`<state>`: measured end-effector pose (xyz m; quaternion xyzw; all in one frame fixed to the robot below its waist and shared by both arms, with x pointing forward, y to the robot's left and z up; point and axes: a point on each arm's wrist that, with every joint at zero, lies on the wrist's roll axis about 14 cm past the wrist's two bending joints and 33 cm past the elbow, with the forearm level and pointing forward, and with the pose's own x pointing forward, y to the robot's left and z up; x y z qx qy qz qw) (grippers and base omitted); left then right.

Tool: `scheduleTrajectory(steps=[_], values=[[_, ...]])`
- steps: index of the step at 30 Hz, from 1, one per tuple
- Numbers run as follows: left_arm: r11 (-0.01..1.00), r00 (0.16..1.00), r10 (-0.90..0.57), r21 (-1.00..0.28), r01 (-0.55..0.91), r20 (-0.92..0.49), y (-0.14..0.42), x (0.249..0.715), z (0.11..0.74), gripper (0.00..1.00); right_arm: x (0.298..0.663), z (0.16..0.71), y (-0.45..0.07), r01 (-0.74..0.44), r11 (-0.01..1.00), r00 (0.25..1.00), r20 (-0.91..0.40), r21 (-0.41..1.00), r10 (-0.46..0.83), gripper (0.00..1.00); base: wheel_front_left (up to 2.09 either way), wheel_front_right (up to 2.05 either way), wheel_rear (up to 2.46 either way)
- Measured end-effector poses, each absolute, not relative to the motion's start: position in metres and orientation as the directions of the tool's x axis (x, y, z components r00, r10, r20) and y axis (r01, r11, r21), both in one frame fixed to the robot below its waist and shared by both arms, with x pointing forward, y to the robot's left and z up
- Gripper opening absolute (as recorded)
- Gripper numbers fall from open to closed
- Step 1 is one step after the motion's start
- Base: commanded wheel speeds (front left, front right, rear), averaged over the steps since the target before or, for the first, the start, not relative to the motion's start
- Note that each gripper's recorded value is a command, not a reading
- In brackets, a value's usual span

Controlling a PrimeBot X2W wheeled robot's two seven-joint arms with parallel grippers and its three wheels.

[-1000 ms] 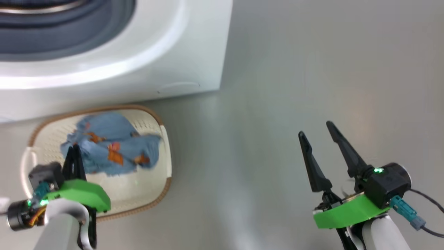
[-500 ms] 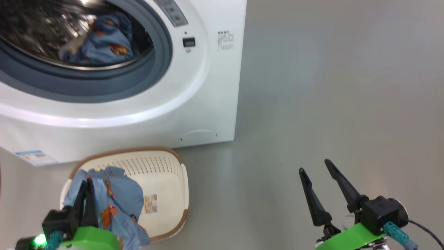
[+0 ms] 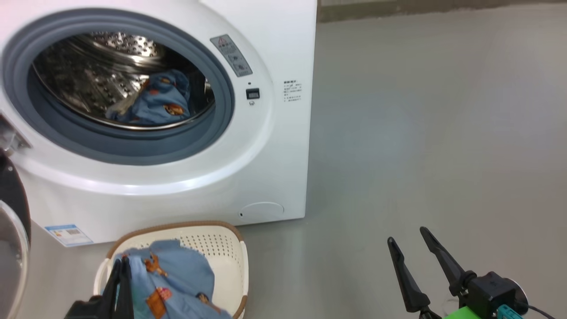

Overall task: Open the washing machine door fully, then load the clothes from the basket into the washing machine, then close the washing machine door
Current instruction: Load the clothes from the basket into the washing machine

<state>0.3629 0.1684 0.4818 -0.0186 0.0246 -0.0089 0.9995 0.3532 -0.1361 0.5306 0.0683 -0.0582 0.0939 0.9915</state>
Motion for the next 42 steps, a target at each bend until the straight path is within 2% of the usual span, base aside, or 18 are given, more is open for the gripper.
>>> scheduleTrajectory(steps=[13,28,42], values=[[0.999,1.0,-0.026,-0.031,0.026,-0.015,0.167,0.35,0.499,0.0,0.338,0.538,-0.142,-0.178,0.977,0.977,0.14,0.121,0.161,1.0,0.0,0.0,0.0],[0.999,1.0,-0.023,-0.033,0.023,-0.005,0.166,0.349,0.502,0.0,0.339,0.539,-0.144,-0.172,0.978,0.978,0.139,0.12,0.155,1.0,0.0,0.0,0.0],[0.997,0.999,-0.013,-0.078,0.01,-0.032,0.171,0.367,0.493,0.0,0.346,0.53,-0.146,-0.162,0.979,0.983,0.108,0.125,0.149,1.0,0.0,0.0,0.0]])
